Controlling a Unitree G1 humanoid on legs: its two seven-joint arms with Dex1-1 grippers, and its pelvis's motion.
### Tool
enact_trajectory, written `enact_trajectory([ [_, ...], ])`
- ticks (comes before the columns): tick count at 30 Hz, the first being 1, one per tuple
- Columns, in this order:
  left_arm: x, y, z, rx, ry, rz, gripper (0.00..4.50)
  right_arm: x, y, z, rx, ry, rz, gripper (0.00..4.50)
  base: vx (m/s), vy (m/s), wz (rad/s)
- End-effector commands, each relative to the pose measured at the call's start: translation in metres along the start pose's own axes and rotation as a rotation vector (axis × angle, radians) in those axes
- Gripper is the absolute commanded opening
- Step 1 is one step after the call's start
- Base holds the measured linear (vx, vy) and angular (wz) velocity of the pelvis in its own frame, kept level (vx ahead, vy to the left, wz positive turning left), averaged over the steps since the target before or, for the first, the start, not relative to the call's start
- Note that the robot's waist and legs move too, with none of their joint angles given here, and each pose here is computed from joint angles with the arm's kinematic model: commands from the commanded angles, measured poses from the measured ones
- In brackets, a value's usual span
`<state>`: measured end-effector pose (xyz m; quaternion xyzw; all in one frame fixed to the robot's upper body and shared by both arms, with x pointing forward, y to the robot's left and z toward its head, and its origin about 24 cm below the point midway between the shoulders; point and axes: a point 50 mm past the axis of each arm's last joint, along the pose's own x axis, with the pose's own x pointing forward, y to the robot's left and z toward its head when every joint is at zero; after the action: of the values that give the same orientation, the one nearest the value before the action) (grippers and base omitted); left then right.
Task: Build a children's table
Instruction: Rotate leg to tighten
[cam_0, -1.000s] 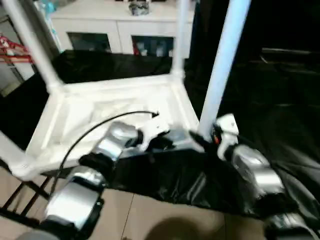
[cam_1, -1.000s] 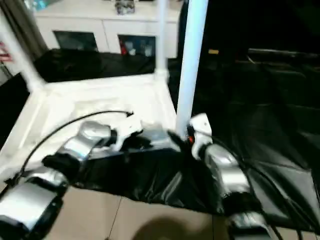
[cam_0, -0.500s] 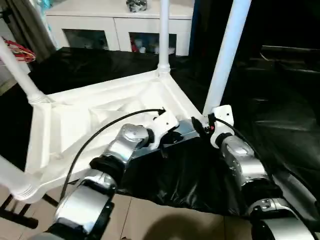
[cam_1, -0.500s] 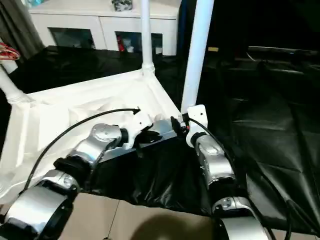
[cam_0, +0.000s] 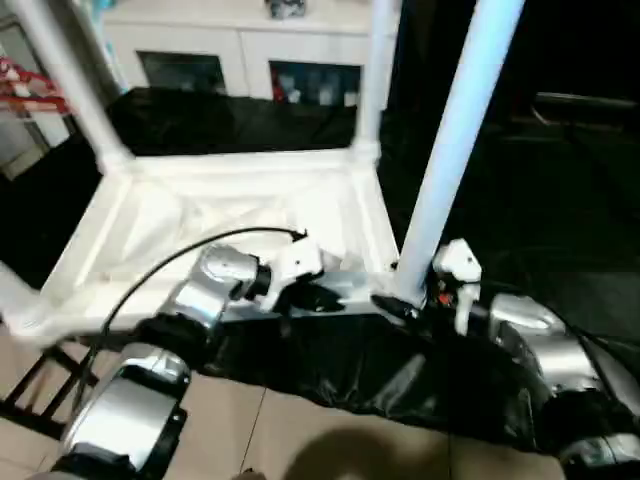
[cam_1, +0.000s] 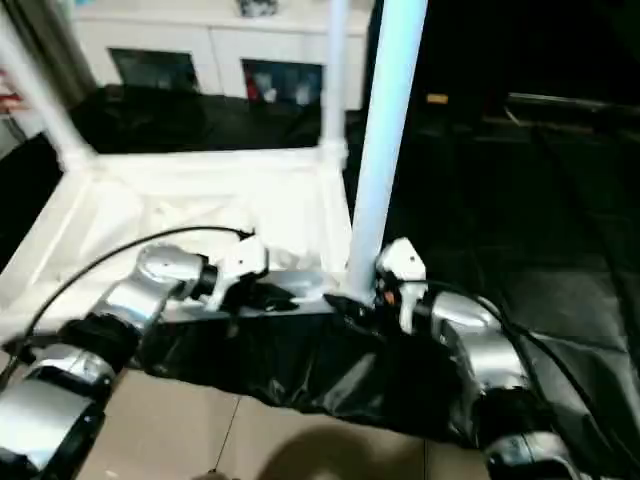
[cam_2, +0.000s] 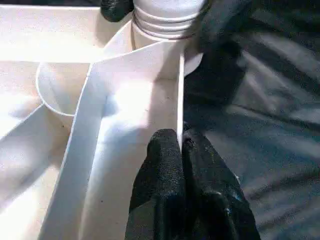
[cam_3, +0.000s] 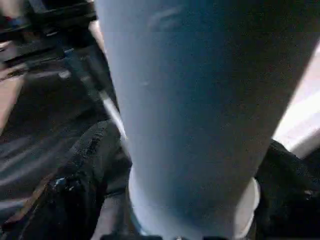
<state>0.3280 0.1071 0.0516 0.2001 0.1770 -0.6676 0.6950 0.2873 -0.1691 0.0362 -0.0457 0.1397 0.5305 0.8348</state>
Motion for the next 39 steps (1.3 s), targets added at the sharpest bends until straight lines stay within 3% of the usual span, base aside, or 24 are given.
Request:
enact_trajectory([
  [1,0.000,0.004,0.013,0.039,-0.043,0.025,0.00,0.014,0.019,-0.001,0.002,0.005,0.173,3.80,0.000,0.000,0.00],
  [3,-0.007,0.005,0.014,0.044,-0.041,-0.008,0.00,0.005,0.027,0.000,0.008,0.043,0.287,3.55,0.000,0.000,0.00],
  [14,-0.010,0.002,0.012,0.038,-0.026,-0.067,0.00,0.000,0.040,-0.001,0.033,0.079,0.394,2.78,0.000,0.000,0.00],
  [21,-0.008,0.008,0.015,0.032,-0.048,0.017,0.00,0.008,0.042,-0.003,0.033,0.059,0.334,2.69,0.000,0.000,0.00],
  [26,0.000,0.017,0.021,-0.016,-0.092,0.172,0.00,0.027,0.029,-0.011,0.081,0.023,0.078,2.68,0.000,0.000,0.00],
  [30,0.013,0.022,0.028,-0.038,-0.105,0.285,0.00,0.047,0.004,-0.017,0.142,0.011,-0.272,2.67,0.000,0.000,0.00],
  [34,0.028,0.024,0.036,-0.061,-0.121,0.350,0.00,0.064,-0.008,-0.011,0.240,-0.042,-0.450,2.67,0.000,0.000,0.00],
  [39,0.046,0.025,0.047,-0.086,-0.144,0.456,0.00,0.085,-0.016,-0.002,0.257,-0.030,-0.636,2.67,0.000,0.000,0.00],
])
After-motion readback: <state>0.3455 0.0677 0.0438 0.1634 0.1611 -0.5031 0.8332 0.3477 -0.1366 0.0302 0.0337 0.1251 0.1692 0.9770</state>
